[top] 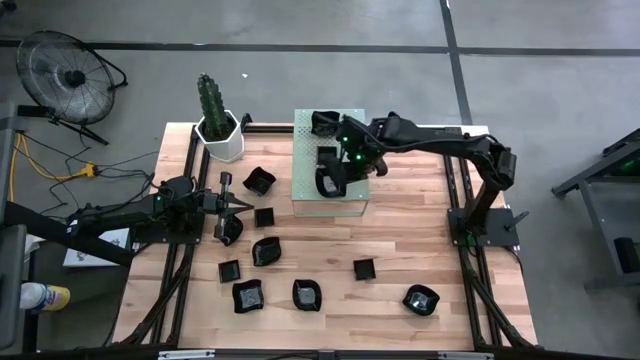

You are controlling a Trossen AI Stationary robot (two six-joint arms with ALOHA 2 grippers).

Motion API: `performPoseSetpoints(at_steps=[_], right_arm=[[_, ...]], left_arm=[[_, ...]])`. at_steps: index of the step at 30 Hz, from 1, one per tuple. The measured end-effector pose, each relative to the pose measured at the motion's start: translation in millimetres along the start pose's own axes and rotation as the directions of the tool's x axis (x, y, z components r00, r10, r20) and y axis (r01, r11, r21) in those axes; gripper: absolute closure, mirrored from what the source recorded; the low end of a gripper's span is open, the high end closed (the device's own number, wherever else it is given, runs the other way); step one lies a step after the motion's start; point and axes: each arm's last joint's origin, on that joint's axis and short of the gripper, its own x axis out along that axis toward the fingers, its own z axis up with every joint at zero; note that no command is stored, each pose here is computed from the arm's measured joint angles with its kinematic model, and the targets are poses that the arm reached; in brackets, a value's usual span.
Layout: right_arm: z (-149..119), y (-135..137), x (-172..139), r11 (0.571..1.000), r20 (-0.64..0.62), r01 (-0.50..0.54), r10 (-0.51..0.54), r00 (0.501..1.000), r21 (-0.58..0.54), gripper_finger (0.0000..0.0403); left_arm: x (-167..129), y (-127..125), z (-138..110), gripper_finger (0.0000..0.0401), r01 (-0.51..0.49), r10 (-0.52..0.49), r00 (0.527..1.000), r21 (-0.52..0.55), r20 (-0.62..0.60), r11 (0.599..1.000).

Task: Pick & Place Mini shaped plates
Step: Put the black leaf shaped plate on the shelf, then stack the black square plate on top of the black square plate on the shelf

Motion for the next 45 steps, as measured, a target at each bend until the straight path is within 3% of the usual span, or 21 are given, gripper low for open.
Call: performPoseSetpoints(at_steps=[23, 45], right_arm=[[11, -1, 6, 0.999, 0.007, -0.036, 0.035, 0.999, 0.008, 0.0396], [12, -1, 3, 0.999, 0.027, -0.028, 0.029, 0.999, -0.028, 0.0314]], left_arm=[[0, 0, 0, 0.0398, 0.000, 0.000, 1.000, 0.000, 0.000, 1.000], [0, 0, 0, 0.0398, 0.000, 0.000, 1.000, 0.000, 0.000, 1.000]])
